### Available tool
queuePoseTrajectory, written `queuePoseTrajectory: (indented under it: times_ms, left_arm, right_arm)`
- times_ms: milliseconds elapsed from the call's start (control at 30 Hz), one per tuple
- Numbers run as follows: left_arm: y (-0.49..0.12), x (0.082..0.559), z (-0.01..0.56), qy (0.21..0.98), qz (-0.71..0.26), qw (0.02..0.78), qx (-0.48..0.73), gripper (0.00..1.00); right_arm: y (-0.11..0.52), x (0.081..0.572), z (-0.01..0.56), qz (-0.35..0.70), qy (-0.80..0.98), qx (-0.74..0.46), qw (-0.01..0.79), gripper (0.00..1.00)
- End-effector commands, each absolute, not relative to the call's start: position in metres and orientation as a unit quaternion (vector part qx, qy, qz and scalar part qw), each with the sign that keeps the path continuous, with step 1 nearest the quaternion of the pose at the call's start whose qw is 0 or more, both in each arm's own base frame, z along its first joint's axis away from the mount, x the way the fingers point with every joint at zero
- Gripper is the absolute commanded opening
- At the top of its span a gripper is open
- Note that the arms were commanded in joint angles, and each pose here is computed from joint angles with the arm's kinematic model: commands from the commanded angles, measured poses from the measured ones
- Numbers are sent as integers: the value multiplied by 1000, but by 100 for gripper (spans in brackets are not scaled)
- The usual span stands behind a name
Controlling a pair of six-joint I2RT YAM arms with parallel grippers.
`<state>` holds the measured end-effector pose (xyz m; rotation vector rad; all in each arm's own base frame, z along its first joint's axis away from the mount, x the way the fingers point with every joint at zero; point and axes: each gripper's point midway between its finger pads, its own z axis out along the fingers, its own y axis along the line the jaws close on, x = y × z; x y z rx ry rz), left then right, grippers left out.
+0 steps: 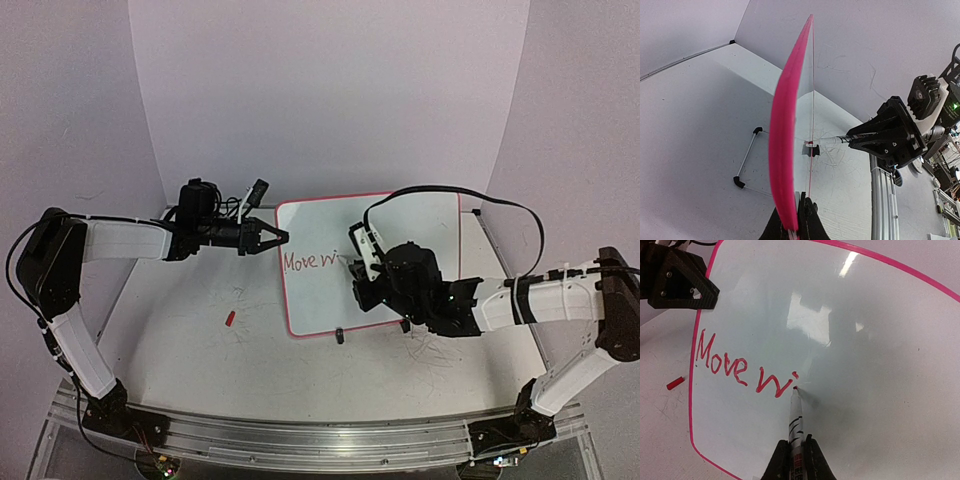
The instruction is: Write a sentence on the whiteboard
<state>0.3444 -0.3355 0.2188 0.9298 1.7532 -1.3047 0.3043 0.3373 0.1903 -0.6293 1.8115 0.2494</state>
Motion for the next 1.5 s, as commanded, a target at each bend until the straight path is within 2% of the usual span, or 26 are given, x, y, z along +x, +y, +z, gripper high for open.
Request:
queuePoseTrajectory:
  times_ms: [0, 1467]
  left_arm:
    - [-333, 347, 228, 670, -474, 419, 389, 0]
    - [-334, 347, 225, 672, -476, 414, 389, 0]
  right_arm:
    - [340, 312, 200, 105, 770, -250, 577, 0]
    - [336, 301, 178, 121, 794, -251, 541, 0]
